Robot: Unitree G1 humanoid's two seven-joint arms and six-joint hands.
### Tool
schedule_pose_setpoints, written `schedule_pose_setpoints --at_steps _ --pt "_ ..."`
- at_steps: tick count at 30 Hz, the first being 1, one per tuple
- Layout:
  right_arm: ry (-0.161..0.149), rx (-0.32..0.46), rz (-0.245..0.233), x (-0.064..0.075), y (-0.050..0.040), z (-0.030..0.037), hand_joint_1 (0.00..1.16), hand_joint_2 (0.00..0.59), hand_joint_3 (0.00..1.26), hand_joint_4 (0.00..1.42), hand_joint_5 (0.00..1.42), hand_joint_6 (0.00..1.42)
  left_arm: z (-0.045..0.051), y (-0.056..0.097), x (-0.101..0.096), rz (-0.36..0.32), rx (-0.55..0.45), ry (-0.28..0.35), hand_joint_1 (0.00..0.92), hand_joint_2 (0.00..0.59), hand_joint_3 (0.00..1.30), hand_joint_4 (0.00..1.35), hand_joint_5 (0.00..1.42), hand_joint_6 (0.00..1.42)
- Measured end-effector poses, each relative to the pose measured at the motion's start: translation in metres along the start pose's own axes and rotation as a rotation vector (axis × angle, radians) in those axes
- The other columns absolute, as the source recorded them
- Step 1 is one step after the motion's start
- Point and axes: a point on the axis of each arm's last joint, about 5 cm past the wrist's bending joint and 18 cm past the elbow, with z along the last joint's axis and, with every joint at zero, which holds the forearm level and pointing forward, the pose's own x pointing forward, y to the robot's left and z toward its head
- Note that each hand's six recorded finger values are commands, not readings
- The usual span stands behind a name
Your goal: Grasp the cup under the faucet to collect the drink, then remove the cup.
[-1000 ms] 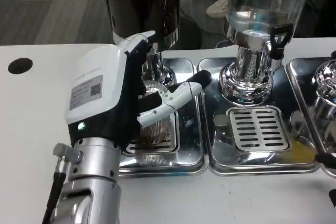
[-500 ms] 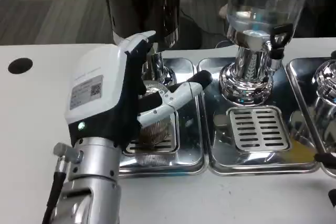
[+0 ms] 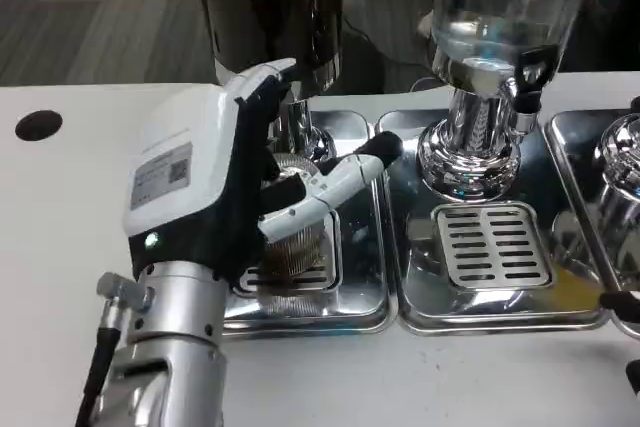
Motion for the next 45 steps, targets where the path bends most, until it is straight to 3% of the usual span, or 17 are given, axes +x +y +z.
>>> schedule_pose_setpoints --at_steps 7,9,16,22,25,27,30,32,35,40,45 --pt "0.0 0.001 0.001 0.001 0.0001 0.0001 0.51 0.4 0.28 0.2 0.19 0.12 -0.0076 0.0 -0.004 0.031 -0.047 -0.007 0.094 0.064 0.14 0.01 0.73 0.99" --pt "-0.001 0.0 0.001 0.001 0.0 0.0001 0.51 0.4 0.28 0.2 0.19 0.12 -0.0094 0.0 -0.005 0.042 -0.064 -0.014 0.093 0.064 0.09 0.0 0.71 0.98" --pt "-0.007 0.0 0.001 0.002 0.0 0.0004 0.51 0.4 0.28 0.2 0.19 0.12 -0.0116 0.001 -0.008 0.093 -0.064 -0.041 0.079 0.062 0.08 0.0 0.66 0.98" --pt "-0.011 0.005 0.007 0.003 0.0007 0.0005 0.52 0.391 0.28 0.2 0.21 0.12 -0.0121 0.008 -0.02 0.117 0.077 -0.007 0.019 0.047 0.14 0.05 0.34 0.81" --pt "-0.014 0.022 0.0 0.004 0.0 0.0003 0.52 0.388 0.28 0.2 0.21 0.12 -0.0124 0.011 -0.029 0.066 0.169 0.041 0.002 0.037 0.15 0.05 0.24 0.64" --pt "-0.012 0.032 -0.002 0.004 -0.0006 0.0 0.53 0.364 0.28 0.2 0.21 0.13 -0.0143 0.01 -0.034 0.012 0.203 0.08 0.0 0.033 0.15 0.05 0.17 0.5" --pt "-0.009 0.053 -0.007 0.005 -0.0018 -0.0007 0.52 0.319 0.28 0.2 0.21 0.14 -0.0165 0.01 -0.04 -0.039 0.237 0.12 0.0 0.032 0.16 0.04 0.12 0.39" --pt "-0.003 0.073 -0.002 0.007 -0.0029 -0.0016 0.55 0.24 0.27 0.19 0.21 0.14 -0.0208 0.01 -0.048 -0.103 0.271 0.17 0.0 0.032 0.16 0.04 0.11 0.38" --pt "0.006 0.108 0.003 0.013 -0.0045 -0.0032 0.59 0.18 0.24 0.17 0.2 0.14 -0.0249 0.011 -0.057 -0.148 0.288 0.21 0.0 0.032 0.16 0.03 0.11 0.38" --pt "0.023 0.139 0.033 0.024 -0.0065 -0.0048 0.63 0.127 0.19 0.16 0.18 0.14 -0.0314 0.008 -0.077 -0.225 0.3 0.279 0.0 0.038 0.16 0.02 0.11 0.36" --pt "0.032 0.154 0.07 0.039 -0.0044 -0.0022 0.65 0.101 0.16 0.14 0.15 0.11 -0.0351 0.01 -0.093 -0.24 0.313 0.318 0.0 0.041 0.15 0.0 0.1 0.37"
